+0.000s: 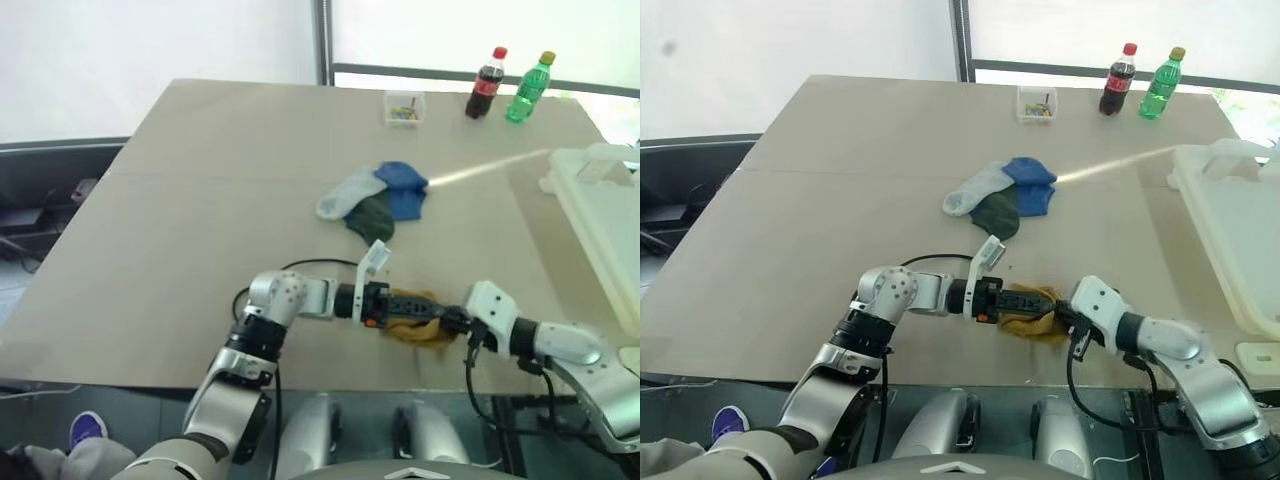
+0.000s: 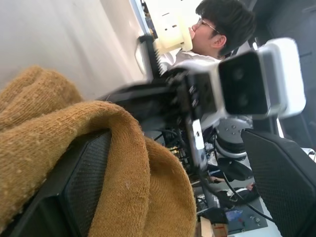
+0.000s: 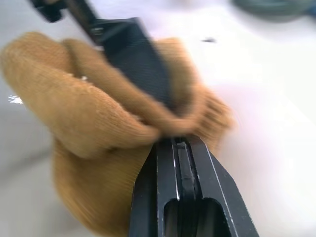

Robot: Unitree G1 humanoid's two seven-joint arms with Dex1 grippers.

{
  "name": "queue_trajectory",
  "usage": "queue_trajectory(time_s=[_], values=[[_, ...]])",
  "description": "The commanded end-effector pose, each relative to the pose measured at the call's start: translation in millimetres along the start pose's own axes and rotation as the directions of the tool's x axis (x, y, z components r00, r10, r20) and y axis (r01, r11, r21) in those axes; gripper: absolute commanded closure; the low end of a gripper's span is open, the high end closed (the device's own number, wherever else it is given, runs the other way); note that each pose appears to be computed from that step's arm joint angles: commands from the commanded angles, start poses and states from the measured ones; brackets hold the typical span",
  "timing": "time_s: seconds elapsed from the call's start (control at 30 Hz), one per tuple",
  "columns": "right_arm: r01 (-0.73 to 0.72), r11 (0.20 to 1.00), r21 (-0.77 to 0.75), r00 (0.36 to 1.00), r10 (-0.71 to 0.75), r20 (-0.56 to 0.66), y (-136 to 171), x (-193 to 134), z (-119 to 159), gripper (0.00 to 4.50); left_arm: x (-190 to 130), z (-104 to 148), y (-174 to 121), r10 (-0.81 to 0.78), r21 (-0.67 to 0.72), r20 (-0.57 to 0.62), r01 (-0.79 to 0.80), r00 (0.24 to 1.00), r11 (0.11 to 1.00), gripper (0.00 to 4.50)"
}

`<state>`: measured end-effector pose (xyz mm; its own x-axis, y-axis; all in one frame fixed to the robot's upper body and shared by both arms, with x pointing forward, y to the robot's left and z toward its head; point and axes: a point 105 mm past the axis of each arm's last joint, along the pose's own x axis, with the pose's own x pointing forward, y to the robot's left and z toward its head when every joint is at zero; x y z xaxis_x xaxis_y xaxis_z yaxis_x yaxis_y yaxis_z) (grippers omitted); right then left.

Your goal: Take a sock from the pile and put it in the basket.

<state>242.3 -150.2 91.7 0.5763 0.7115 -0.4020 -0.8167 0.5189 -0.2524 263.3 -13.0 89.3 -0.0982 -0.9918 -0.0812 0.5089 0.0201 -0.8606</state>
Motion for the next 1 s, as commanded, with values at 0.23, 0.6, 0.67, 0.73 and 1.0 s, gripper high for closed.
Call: queue_trajectory(time_s=[0.23,0.6,0.67,0.73,1.0], values=[[-0.049,0.988,0.149,0.978,0.017,0.207,5,-34,48,4.5,-1,-4,16,0.068,-0.014,-0.004,-0.068,0.998,0.998,0.05],[-0.041,0.966,0.253,0.984,-0.004,0.177,27,15,32,4.5,-7,6,-6,-0.035,0.03,0.037,0.034,0.999,0.999,0.05],[-0.061,0.962,0.265,0.985,0.016,0.169,31,22,27,4.5,-9,7,-6,-0.033,0.037,0.042,0.031,0.999,0.999,0.05],[-0.069,0.958,0.279,0.99,0.031,0.137,35,28,17,4.5,-11,7,-6,-0.026,0.07,0.041,0.023,0.999,0.997,0.05],[-0.115,0.956,0.269,0.992,0.125,-0.018,50,22,-21,4.5,-31,15,-9,0.031,0.25,0.09,-0.053,0.995,0.967,0.05]])
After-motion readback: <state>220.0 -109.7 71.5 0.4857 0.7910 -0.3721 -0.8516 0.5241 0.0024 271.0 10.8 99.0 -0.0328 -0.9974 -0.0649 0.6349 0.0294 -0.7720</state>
